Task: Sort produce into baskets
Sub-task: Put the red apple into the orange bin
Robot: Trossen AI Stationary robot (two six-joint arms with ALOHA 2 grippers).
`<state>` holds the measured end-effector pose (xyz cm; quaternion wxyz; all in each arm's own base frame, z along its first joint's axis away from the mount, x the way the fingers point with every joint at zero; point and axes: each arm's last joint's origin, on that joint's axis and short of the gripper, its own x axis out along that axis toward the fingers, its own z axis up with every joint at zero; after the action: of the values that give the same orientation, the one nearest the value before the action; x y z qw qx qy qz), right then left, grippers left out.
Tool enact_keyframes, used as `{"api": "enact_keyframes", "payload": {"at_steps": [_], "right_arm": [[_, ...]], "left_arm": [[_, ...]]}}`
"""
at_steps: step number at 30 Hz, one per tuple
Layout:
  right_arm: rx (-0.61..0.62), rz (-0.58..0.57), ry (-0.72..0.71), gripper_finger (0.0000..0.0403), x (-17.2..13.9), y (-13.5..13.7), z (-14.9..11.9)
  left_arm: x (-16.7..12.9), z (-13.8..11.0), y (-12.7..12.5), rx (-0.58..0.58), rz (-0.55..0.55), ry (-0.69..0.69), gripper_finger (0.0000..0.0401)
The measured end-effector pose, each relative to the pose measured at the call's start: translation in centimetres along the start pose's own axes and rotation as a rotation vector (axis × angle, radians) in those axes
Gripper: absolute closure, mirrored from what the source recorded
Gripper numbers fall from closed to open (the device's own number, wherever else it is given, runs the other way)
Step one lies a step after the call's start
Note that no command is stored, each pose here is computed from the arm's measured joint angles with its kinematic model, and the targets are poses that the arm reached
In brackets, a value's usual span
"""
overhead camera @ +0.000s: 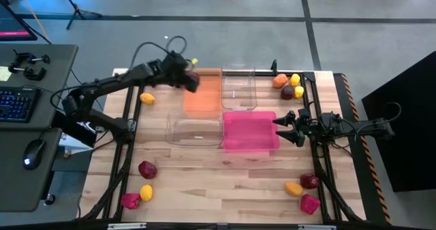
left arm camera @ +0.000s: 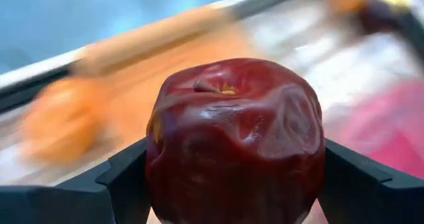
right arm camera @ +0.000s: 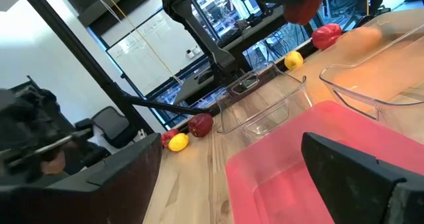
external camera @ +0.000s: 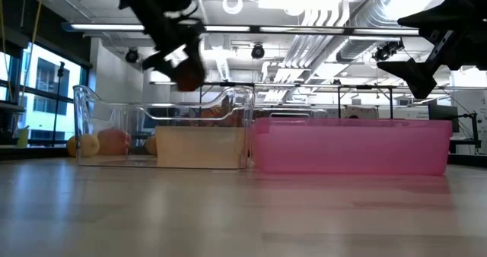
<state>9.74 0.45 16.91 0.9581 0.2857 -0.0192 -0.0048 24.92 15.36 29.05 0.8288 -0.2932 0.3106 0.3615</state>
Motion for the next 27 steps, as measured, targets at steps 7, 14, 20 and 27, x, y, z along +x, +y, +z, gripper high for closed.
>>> {"api": "enact_keyframes", "payload": {"at_steps": [7, 14, 20, 27], "right_arm": [[0.0, 0.0, 0.0, 0.0052, 0.0, 0.0, 0.0], [0.0, 0.0, 0.0, 0.0052, 0.0, 0.0, 0.0], [0.0, 0.001, 0.0, 0.0052, 0.0, 0.0, 0.0], [0.0, 0.0, 0.0, 0.0052, 0.0, 0.0, 0.0]], "left_arm": [[-0.1, 0.0, -3.3, 0.208, -0.077, -0.144, 0.0081], [1.2, -0.1, -2.1, 0.191, 0.017, -0.104, 0.008], [4.9, -0.8, -1.2, 0.178, 0.02, 0.027, 0.0063], [6.7, -0.2, -1.1, 0.174, -0.041, 0.09, 0.0006]]}}
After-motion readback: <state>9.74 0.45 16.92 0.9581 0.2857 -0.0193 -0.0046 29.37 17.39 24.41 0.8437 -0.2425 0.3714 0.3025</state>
